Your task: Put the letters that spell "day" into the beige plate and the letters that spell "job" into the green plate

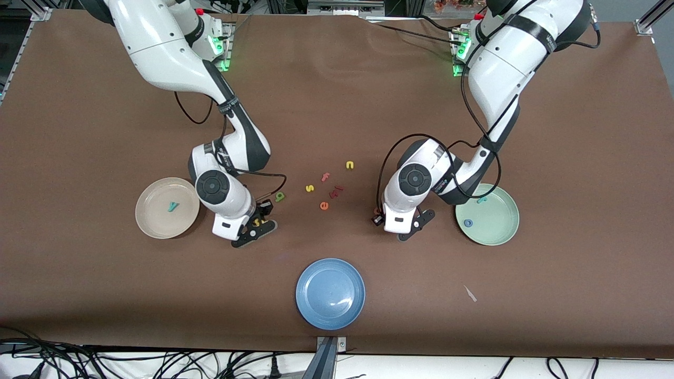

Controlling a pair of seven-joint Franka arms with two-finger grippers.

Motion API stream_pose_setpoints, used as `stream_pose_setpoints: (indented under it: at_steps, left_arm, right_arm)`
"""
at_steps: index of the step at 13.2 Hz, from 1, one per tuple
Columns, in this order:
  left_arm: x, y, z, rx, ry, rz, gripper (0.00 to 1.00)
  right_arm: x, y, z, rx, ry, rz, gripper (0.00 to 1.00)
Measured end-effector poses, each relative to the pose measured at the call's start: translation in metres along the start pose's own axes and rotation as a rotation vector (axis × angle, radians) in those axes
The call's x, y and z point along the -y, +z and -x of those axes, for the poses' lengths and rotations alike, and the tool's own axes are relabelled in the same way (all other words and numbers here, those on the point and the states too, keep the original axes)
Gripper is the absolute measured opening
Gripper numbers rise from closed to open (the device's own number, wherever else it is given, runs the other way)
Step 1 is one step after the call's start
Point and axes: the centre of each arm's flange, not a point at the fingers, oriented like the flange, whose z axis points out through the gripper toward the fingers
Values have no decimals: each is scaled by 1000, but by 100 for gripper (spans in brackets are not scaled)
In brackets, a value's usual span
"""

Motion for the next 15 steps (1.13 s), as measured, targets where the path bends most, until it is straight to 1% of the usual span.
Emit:
stream_pose_setpoints:
  at_steps: [3, 4, 6, 7, 9, 11, 12, 13, 15]
  left_arm:
    - [-1, -8, -4, -5, -5, 3, 6]
    - [-1, -12, -6, -7, -7, -5, 1]
    - [1, -30, -13, -13, 11, -40, 1]
    - [3, -41, -18, -14, 43, -65, 1]
    - [12, -64, -35, -17, 94, -93, 1]
    - [18, -73, -46, -18, 108, -101, 1]
    - [17, -72, -45, -16, 112, -101, 1]
    - [15, -70, -39, -10, 124, -101, 7]
    - [3, -69, -11, -4, 170, -97, 26]
  right_arm:
    - [-59, -23, 19, 35, 48, 48, 28]
    - [-80, -31, 29, 40, 58, 62, 28]
    - [-114, -44, 55, 52, 90, 78, 28]
    - [-129, -49, 70, 48, 105, 86, 28]
    - [-152, -45, 104, 5, 108, 106, 28]
    - [-166, -28, 138, -16, 93, 120, 28]
    - [-171, -19, 150, -24, 87, 124, 28]
    - [-176, -12, 159, -28, 89, 124, 33]
    - [-180, -10, 164, -31, 95, 116, 52]
